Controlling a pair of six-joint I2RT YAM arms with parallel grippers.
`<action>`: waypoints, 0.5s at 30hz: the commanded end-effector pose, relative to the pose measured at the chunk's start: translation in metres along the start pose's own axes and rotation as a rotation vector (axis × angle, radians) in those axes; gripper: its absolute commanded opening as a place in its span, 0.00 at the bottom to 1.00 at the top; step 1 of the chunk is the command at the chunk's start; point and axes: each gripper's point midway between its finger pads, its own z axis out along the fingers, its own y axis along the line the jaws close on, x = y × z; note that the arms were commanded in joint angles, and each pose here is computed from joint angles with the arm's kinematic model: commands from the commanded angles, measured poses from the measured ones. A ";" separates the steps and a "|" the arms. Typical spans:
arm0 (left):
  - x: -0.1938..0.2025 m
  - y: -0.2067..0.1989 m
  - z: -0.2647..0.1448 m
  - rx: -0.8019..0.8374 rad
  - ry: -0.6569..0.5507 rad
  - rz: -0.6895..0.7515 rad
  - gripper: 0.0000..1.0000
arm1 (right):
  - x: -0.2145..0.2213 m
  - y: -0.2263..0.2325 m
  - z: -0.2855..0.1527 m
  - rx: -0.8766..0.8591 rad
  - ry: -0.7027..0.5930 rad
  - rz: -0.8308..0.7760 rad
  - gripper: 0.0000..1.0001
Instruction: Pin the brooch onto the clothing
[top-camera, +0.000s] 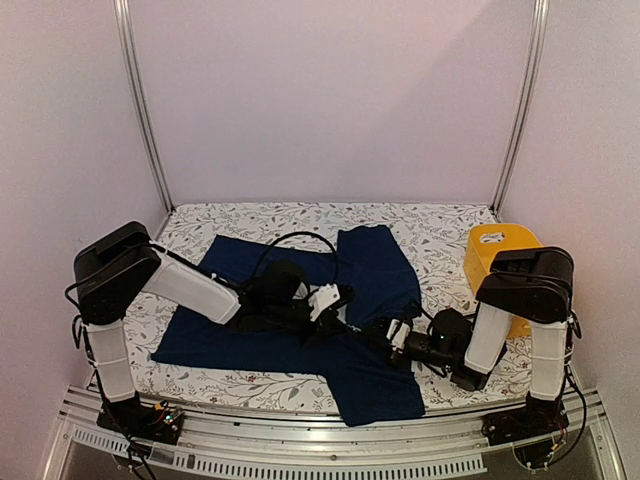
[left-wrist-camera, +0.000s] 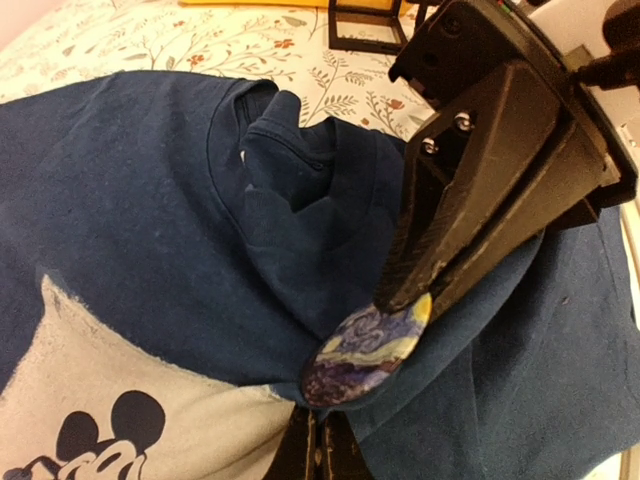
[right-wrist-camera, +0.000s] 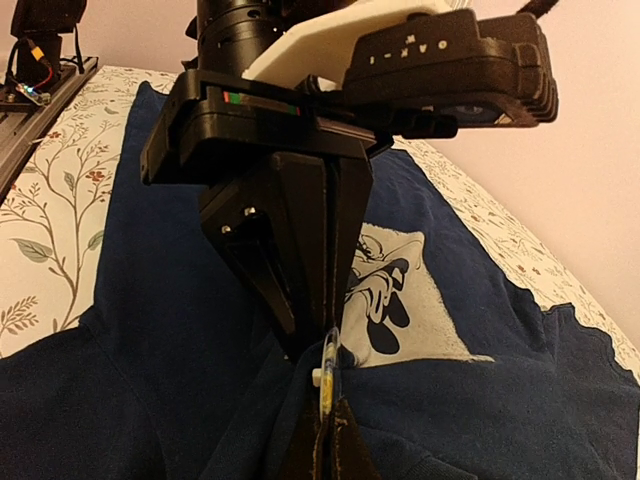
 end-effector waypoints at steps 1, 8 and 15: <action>-0.015 0.001 0.006 -0.002 -0.038 0.019 0.00 | -0.056 -0.007 -0.003 -0.005 -0.218 0.021 0.00; -0.015 0.000 0.010 0.002 -0.040 0.025 0.03 | -0.060 -0.011 -0.003 -0.011 -0.223 0.032 0.00; -0.014 -0.001 0.005 -0.009 -0.028 0.030 0.25 | -0.057 -0.016 -0.006 -0.003 -0.215 0.051 0.00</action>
